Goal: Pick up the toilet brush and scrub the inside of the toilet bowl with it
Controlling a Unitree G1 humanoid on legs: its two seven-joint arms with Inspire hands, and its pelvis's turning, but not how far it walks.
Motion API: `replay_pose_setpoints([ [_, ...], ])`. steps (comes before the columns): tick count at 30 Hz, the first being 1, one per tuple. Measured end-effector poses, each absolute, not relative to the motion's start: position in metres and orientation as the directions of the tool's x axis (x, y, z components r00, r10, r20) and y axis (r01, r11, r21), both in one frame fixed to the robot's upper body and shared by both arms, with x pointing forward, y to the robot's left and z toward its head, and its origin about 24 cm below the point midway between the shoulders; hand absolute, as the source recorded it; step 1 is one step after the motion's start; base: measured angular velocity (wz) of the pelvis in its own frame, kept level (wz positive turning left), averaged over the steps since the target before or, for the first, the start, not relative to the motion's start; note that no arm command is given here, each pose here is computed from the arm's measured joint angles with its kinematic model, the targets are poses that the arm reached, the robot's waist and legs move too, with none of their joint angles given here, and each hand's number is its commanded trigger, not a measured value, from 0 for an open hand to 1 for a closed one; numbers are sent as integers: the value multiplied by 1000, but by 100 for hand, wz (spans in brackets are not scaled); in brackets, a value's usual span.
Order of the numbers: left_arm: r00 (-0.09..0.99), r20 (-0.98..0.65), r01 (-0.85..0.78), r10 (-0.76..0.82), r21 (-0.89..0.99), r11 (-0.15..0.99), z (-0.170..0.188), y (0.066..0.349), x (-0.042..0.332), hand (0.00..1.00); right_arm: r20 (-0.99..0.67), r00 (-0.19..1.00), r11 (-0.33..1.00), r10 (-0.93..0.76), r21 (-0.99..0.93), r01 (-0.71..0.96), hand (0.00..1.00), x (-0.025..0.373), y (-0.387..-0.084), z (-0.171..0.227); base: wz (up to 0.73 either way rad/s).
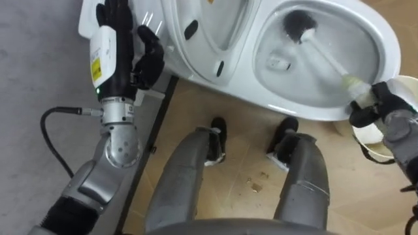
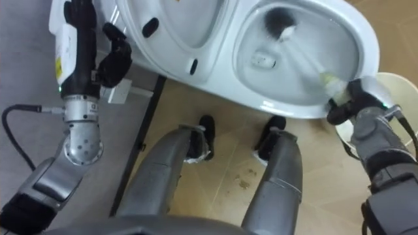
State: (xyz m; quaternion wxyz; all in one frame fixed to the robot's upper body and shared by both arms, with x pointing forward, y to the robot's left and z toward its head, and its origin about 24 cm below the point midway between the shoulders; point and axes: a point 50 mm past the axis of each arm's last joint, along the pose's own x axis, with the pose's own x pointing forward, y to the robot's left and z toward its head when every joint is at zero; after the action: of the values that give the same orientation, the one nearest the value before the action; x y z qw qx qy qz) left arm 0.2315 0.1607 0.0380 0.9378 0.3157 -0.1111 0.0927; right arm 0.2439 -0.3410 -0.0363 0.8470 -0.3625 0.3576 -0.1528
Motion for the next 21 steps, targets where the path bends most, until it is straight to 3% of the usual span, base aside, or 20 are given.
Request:
replay_pose_setpoints([
  [6, 958, 268, -246, 101, 591, 769, 34, 162, 236, 0, -611, 627, 829, -483, -550, 103, 100, 236, -311, -64, -4],
  [11, 965, 239, -232, 104, 609, 759, 24, 164, 236, 0, -662, 594, 861, -457, -497, 109, 100, 224, -295, -83, 6],
  [21, 979, 170, -199, 117, 623, 757, 3, 165, 231, 0, -648, 633, 728, -423, -659, -188, 100, 218, -287, -91, -14],
])
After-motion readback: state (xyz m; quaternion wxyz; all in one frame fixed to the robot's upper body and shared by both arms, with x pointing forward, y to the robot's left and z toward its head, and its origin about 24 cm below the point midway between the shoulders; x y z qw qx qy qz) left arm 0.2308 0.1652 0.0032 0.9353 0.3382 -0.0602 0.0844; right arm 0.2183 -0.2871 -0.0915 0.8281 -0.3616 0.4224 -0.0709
